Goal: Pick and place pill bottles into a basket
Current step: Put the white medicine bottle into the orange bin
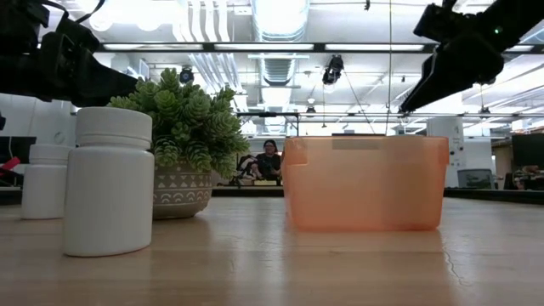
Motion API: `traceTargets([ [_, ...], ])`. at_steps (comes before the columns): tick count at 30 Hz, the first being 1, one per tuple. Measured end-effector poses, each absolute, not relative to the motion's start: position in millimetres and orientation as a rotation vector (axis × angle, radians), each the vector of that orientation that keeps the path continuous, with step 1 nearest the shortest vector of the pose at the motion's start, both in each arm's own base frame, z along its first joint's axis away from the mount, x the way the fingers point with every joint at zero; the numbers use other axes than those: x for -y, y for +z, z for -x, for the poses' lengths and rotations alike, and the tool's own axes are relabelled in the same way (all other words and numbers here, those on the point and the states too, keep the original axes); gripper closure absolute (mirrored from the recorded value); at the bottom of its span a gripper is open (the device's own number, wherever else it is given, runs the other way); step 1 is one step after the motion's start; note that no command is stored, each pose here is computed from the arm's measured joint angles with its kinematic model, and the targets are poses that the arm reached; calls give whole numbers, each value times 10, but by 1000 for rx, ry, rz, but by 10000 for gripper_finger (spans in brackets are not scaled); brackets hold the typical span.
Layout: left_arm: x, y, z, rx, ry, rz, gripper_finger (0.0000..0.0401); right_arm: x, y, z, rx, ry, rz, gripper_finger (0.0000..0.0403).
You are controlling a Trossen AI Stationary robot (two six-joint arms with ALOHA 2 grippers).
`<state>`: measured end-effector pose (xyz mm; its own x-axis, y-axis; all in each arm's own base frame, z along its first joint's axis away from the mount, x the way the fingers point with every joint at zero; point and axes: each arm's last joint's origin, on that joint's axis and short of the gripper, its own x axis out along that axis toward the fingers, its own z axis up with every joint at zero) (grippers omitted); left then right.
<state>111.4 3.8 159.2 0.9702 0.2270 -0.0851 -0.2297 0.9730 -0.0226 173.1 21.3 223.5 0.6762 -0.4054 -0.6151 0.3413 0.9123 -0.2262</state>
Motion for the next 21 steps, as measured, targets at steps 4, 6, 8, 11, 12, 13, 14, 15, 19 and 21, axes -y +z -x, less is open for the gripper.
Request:
traceTargets([
  [4, -38, 1592, -1114, -82, 231, 32, 183, -178, 2132, -1692, -737, -446, 89, 94],
  [6, -38, 1592, -1114, -82, 231, 32, 183, -154, 2075, -1674, -754, -461, 91, 77],
  [8, -39, 1592, -1114, -82, 231, 32, 183, -135, 2027, -1660, -766, -475, 85, 63],
  [11, -38, 1592, -1114, -82, 231, 32, 183, -127, 1961, -1637, -784, -482, 83, 51],
  [12, -39, 1592, -1114, -82, 231, 32, 183, -126, 1946, -1629, -788, -482, 84, 49],
  [13, -39, 1592, -1114, -82, 231, 32, 183, -124, 1935, -1620, -789, -482, 84, 49],
  [14, -39, 1592, -1114, -82, 231, 32, 183, -123, 1927, -1613, -790, -483, 85, 50],
  [15, -38, 1592, -1114, -82, 231, 32, 183, -122, 1925, -1607, -788, -482, 84, 51],
  [19, -38, 1592, -1114, -82, 231, 32, 183, -116, 1936, -1565, -770, -474, 82, 58],
  [21, -38, 1592, -1114, -82, 231, 32, 183, -111, 1951, -1537, -754, -471, 79, 61],
])
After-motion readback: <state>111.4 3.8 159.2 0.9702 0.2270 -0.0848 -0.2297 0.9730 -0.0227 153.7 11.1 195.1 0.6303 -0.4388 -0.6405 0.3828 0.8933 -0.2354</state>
